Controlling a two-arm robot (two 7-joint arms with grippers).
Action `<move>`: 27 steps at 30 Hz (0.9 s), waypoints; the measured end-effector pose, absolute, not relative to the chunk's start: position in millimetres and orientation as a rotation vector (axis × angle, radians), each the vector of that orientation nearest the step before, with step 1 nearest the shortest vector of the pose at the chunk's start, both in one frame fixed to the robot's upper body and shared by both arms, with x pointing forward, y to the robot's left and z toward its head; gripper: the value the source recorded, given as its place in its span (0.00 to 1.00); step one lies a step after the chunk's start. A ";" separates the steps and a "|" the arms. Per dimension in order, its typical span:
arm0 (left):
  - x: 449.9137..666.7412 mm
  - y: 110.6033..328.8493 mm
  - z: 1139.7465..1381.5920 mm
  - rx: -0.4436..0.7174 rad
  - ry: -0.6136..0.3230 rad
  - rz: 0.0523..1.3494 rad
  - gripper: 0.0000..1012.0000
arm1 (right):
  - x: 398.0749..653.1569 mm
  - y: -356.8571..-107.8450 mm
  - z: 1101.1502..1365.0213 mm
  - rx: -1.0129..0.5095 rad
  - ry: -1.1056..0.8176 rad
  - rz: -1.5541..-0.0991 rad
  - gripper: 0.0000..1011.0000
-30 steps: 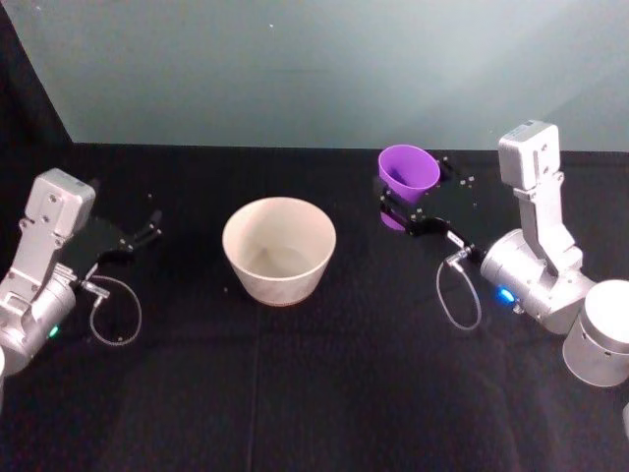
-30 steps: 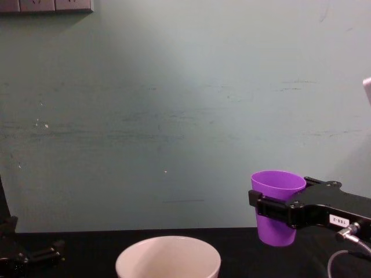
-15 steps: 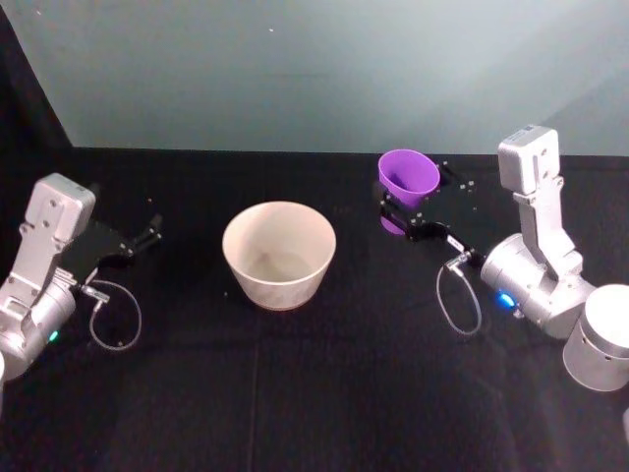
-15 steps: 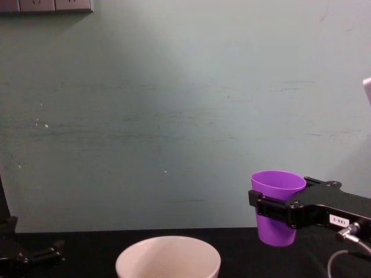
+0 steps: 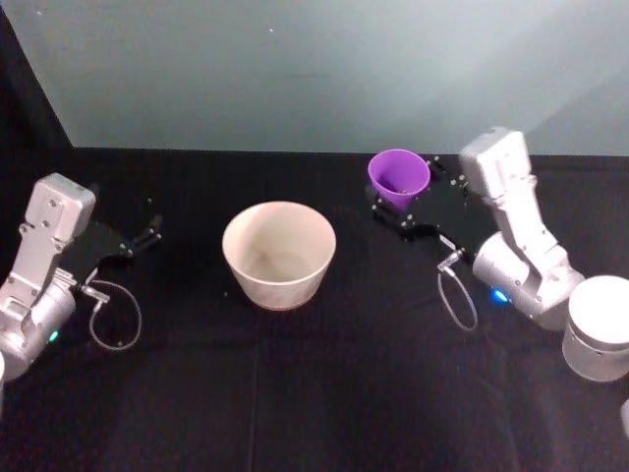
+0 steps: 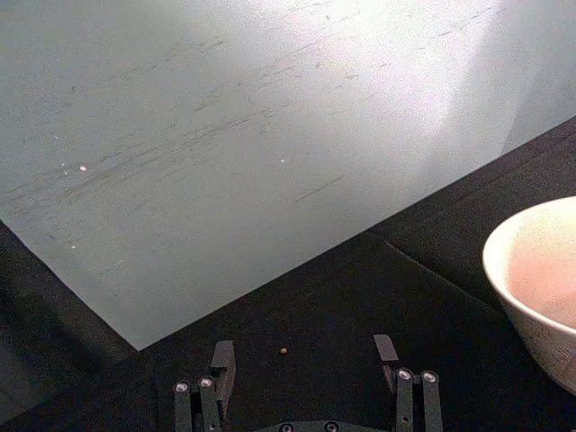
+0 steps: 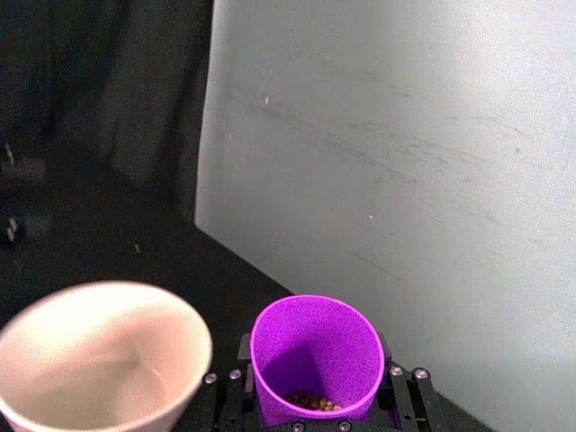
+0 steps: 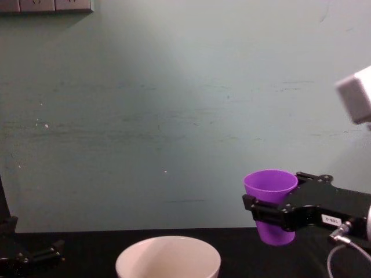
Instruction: Pick up the cup and pour the mung beans from the cup into the bowl.
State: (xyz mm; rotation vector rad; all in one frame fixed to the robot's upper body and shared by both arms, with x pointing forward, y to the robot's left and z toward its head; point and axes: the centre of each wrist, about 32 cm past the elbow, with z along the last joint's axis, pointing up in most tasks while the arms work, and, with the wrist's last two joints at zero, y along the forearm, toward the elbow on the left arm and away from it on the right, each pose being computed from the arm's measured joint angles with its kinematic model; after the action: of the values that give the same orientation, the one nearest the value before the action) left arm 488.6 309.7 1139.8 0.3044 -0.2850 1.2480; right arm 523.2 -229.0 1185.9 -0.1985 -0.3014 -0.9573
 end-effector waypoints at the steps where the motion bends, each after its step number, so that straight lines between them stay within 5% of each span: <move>1: 488.6 309.7 1139.8 0.304 -0.285 1.248 0.99 | 523.4 -227.5 1188.0 -0.222 -0.321 -0.958 0.73; 11: 488.6 309.7 1139.8 0.304 -0.285 1.248 0.99 | 535.7 -204.6 1216.5 -0.475 -0.563 -0.928 0.73; 27: 488.6 309.7 1139.8 0.304 -0.285 1.248 0.99 | 551.6 -170.3 1220.4 -0.601 -0.786 -0.797 0.73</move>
State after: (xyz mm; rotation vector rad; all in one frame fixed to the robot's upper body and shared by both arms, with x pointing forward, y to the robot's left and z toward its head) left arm 488.6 309.7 1139.8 0.3044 -0.2850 1.2479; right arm 551.6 -170.3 1220.4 -0.6013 -0.7858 -0.7967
